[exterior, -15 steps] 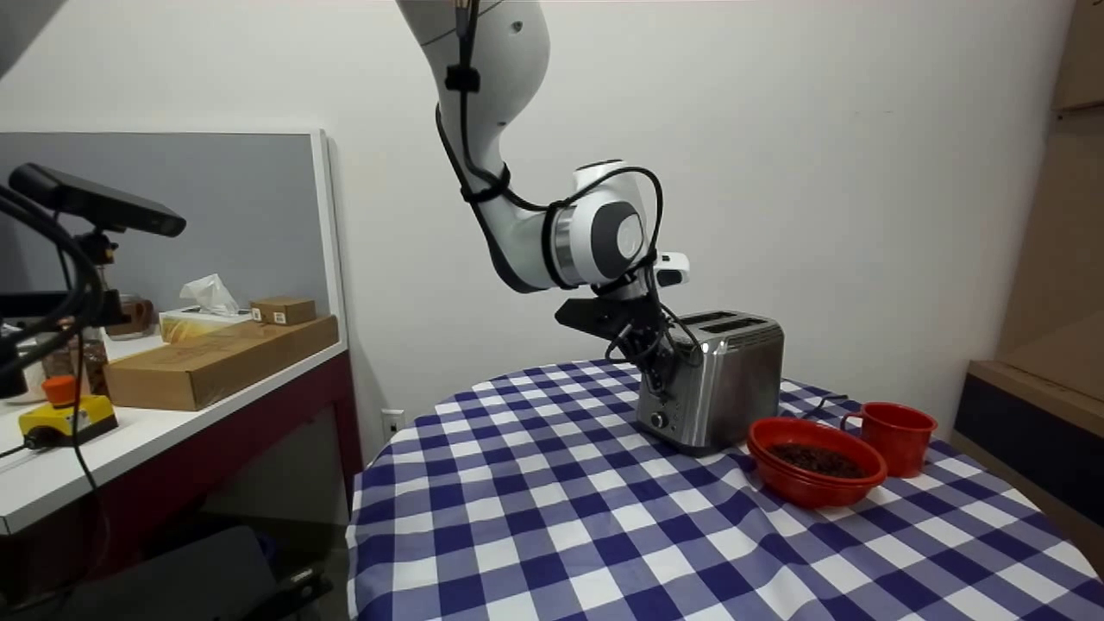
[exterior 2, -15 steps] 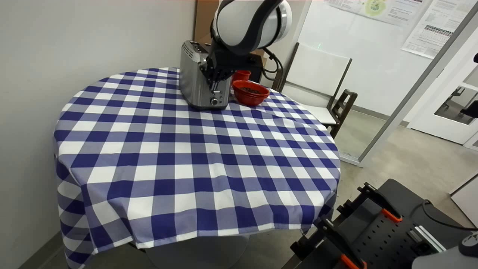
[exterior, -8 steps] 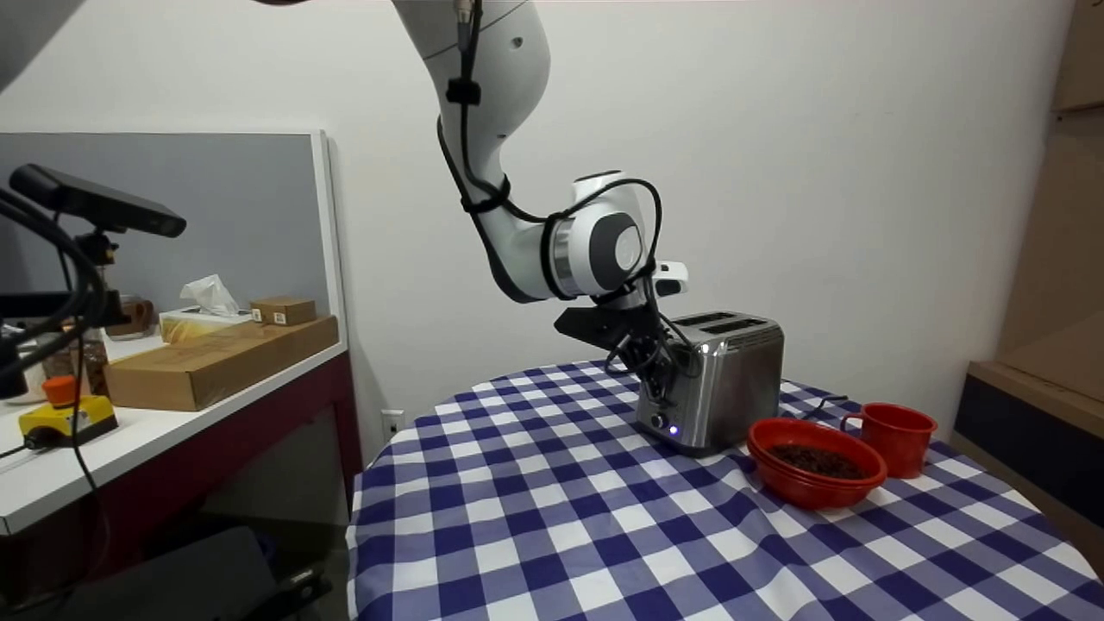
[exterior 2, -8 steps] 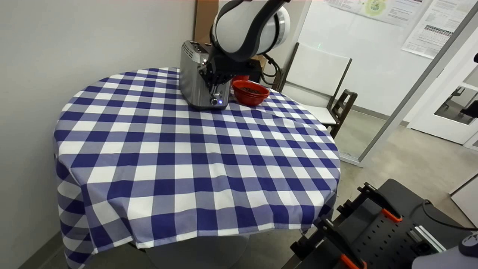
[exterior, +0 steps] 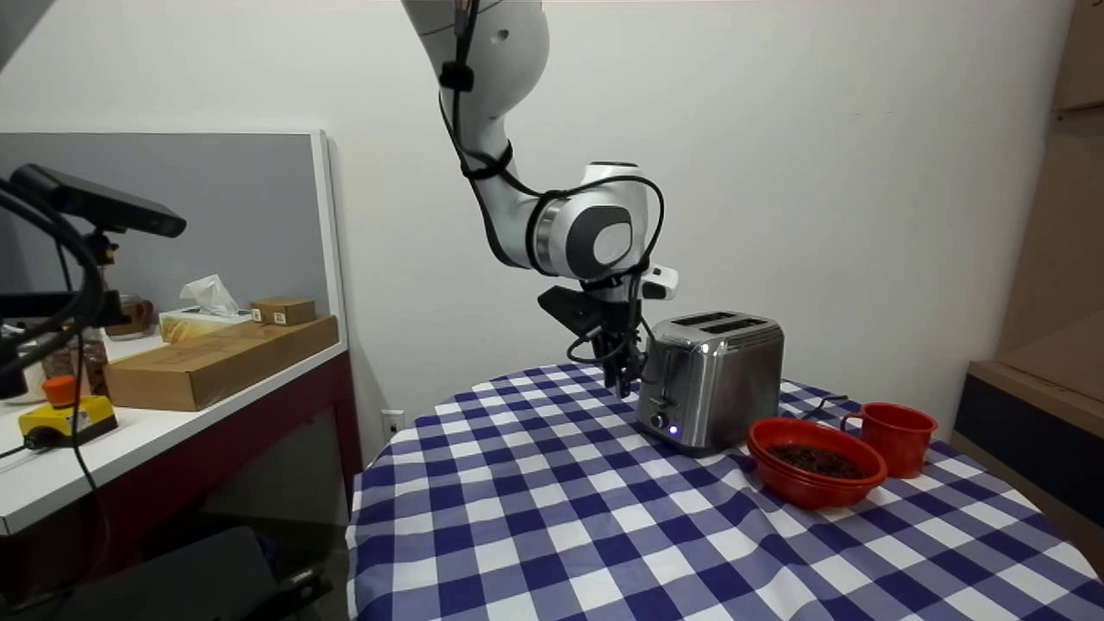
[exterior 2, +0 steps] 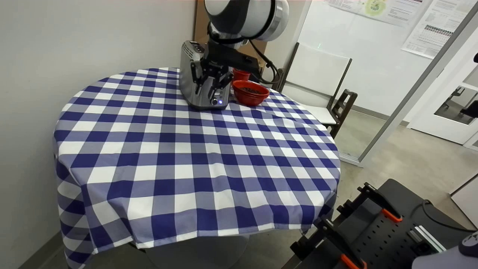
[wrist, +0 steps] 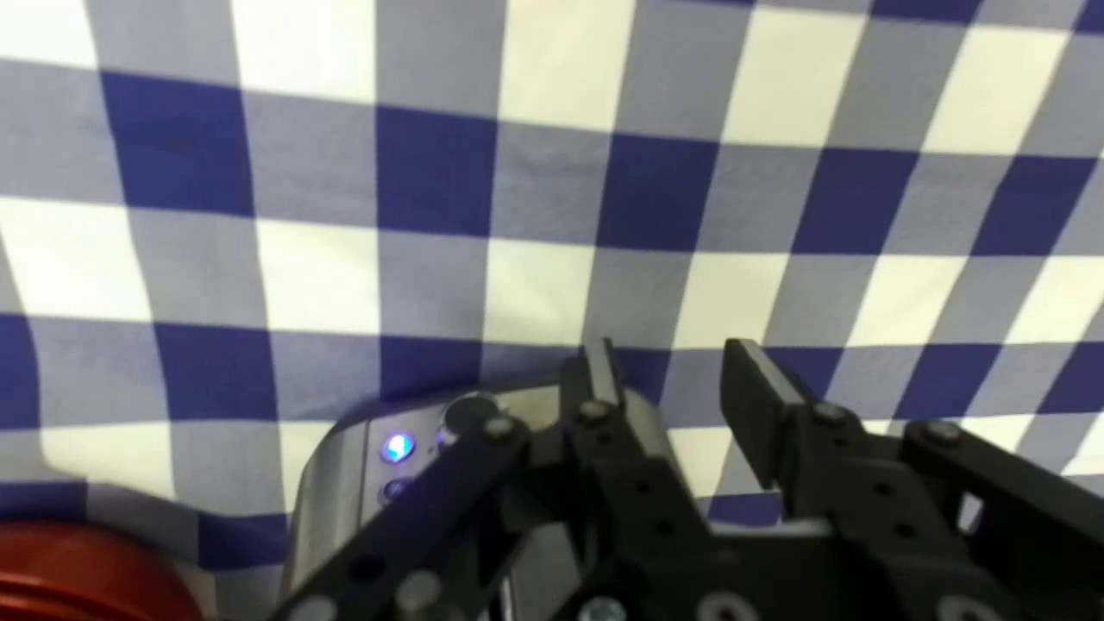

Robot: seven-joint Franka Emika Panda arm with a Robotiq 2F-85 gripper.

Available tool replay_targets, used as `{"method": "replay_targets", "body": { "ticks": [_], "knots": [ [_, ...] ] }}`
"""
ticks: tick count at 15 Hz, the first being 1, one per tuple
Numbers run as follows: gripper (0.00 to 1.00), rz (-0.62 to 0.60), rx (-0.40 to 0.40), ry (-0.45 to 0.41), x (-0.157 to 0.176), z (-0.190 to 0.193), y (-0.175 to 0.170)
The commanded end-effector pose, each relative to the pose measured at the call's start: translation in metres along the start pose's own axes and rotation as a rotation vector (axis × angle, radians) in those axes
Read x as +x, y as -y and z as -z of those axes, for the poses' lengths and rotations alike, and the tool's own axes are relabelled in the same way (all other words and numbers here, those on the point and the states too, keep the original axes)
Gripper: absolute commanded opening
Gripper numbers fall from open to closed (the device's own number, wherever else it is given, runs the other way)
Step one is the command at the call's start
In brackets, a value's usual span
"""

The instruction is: Push down on the button on the toaster.

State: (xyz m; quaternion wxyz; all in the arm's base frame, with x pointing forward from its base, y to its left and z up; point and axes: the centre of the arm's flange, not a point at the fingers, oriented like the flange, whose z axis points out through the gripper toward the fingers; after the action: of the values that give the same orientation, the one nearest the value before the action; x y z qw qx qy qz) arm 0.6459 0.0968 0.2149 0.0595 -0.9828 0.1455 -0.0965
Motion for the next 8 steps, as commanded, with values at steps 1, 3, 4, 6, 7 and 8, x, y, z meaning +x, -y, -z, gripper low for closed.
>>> {"method": "replay_targets", "body": {
  "ticks": [1, 3, 4, 6, 7, 8],
  "knots": [
    [0.70, -0.042, 0.109, 0.167, -0.027, 0.054, 0.000],
    [0.84, -0.053, 0.122, 0.263, -0.045, 0.081, 0.001],
    [0.91, -0.039, 0.110, 0.300, -0.056, 0.095, -0.002],
    [1.00, -0.005, 0.056, 0.333, -0.077, 0.122, -0.011],
    [1.00, 0.023, 0.019, 0.334, -0.089, 0.138, -0.016],
    [1.00, 0.053, -0.019, 0.328, -0.100, 0.152, -0.022]
  ]
}}
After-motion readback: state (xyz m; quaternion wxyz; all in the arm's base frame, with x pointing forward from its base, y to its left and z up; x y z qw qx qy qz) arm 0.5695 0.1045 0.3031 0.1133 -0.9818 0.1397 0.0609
